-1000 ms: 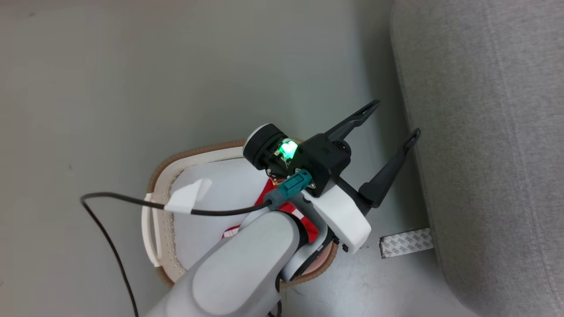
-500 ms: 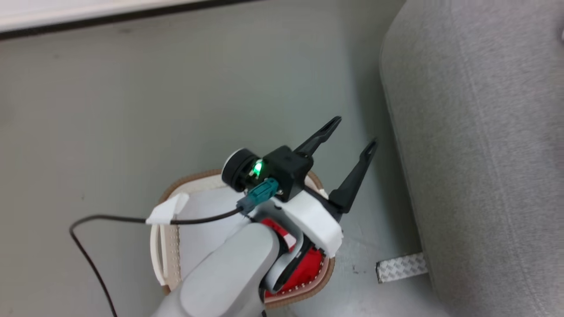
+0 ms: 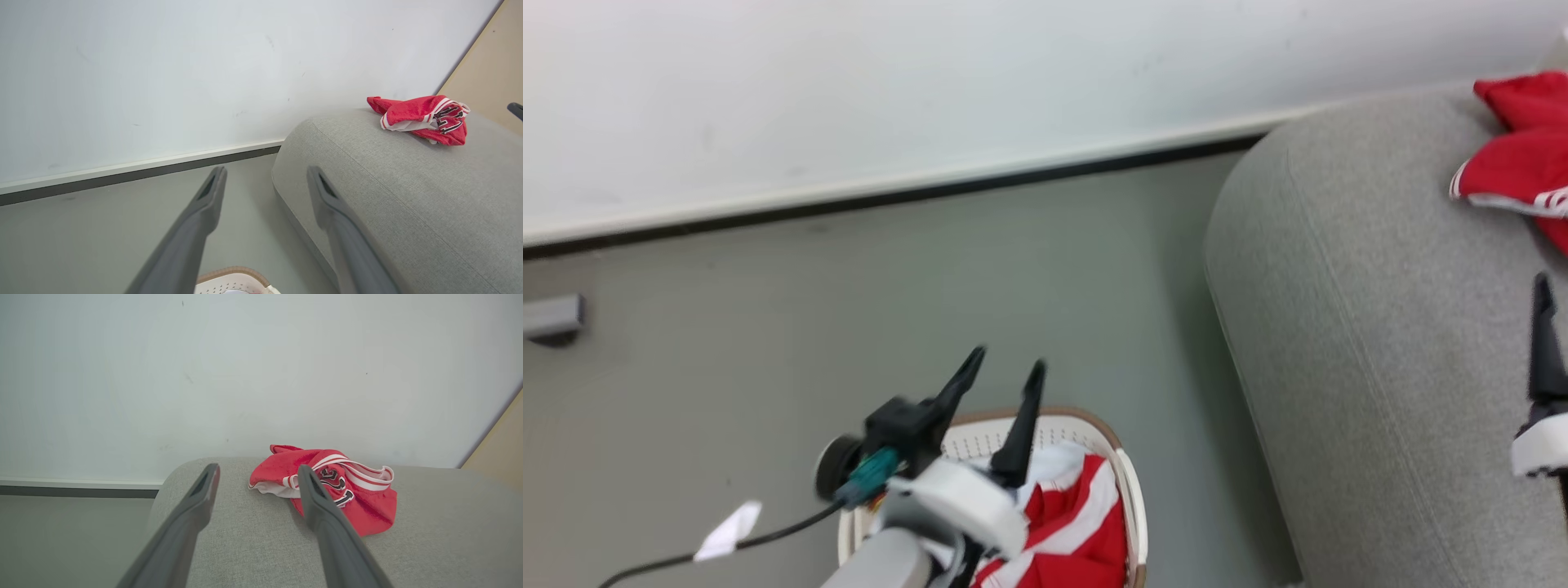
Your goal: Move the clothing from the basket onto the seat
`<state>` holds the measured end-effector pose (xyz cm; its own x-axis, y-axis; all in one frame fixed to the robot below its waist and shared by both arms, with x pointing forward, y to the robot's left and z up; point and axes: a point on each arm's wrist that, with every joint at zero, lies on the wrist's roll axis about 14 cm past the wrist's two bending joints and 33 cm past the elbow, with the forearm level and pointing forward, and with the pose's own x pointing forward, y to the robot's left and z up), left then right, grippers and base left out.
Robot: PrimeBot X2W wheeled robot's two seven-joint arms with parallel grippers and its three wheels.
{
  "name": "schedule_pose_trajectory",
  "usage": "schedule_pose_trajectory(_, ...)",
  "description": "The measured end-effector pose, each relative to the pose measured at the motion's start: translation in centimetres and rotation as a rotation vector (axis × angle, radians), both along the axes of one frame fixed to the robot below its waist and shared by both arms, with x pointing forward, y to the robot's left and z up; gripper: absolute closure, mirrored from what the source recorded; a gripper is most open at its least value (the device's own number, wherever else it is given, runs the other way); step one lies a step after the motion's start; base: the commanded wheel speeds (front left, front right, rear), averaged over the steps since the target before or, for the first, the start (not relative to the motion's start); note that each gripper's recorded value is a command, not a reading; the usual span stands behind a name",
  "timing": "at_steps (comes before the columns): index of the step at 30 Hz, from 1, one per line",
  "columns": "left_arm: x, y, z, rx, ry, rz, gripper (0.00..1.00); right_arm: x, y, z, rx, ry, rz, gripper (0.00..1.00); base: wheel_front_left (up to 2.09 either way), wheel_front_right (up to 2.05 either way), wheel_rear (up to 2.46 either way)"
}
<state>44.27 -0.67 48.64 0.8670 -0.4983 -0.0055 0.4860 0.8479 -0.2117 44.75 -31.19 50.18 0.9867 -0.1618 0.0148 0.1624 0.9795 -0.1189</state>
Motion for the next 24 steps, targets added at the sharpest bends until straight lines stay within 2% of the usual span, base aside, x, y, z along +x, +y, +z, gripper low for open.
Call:
schedule_pose_trajectory(6,-2.2,6.2,-0.4,0.050,0.005,0.172,0.00,-2.1,4.6,2.3,0.024,-0.090,0.082,0.00,0.00,0.00,0.00)
schedule_pose_trajectory(17,-6.5,13.9,1.7,0.059,-0.066,0.416,0.00,-5.9,11.4,-0.4,0.116,-0.033,0.207,0.00,0.00,0.00,0.00)
schedule_pose_trajectory(24,-8.2,16.5,1.5,0.060,-0.070,0.490,0.00,-7.2,12.7,-1.8,0.151,0.004,0.221,0.00,0.00,0.00,0.00)
